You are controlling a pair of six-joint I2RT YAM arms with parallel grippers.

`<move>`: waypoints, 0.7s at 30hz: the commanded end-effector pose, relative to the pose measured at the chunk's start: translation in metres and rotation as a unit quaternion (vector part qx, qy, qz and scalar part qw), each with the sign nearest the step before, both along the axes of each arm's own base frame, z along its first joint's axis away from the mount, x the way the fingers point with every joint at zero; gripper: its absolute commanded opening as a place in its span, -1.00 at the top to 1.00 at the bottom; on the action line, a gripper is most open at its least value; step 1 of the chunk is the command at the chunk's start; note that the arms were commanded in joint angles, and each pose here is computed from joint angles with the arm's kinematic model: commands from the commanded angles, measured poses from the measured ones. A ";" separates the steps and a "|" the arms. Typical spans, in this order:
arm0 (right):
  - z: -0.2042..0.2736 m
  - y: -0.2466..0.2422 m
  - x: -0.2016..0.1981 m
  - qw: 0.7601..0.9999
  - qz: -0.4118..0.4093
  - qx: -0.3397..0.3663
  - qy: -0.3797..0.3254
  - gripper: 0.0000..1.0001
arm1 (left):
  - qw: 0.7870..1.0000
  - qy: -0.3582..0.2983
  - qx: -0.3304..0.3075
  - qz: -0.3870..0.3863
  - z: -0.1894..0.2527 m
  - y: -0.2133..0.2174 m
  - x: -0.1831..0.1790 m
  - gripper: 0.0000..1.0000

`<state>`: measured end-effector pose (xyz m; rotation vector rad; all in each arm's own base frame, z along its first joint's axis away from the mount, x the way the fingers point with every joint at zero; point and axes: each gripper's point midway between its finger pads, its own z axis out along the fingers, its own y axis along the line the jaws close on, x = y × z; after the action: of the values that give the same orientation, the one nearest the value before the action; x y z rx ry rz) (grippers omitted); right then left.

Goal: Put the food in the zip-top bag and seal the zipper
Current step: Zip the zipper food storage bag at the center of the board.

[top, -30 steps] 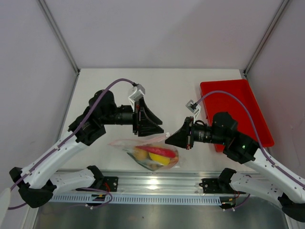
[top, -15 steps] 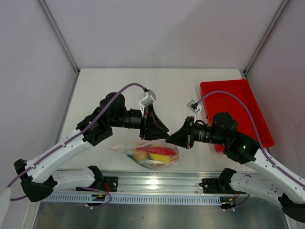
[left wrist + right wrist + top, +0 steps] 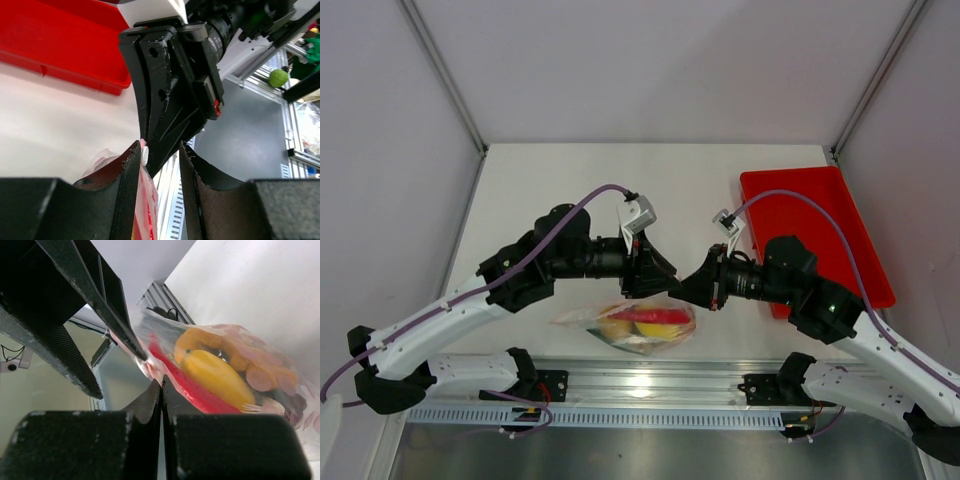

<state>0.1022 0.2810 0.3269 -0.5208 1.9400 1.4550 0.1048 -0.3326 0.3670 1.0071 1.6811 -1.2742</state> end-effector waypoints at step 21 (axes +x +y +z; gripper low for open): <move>0.024 -0.002 0.000 0.999 -0.007 0.026 -0.016 1.00 | 0.997 -0.038 0.029 0.058 -0.015 -0.001 0.010 0.34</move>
<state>0.1031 0.2799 0.3233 -0.5094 1.9591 1.4422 0.1167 -0.3318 0.3497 0.9640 1.7256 -1.0908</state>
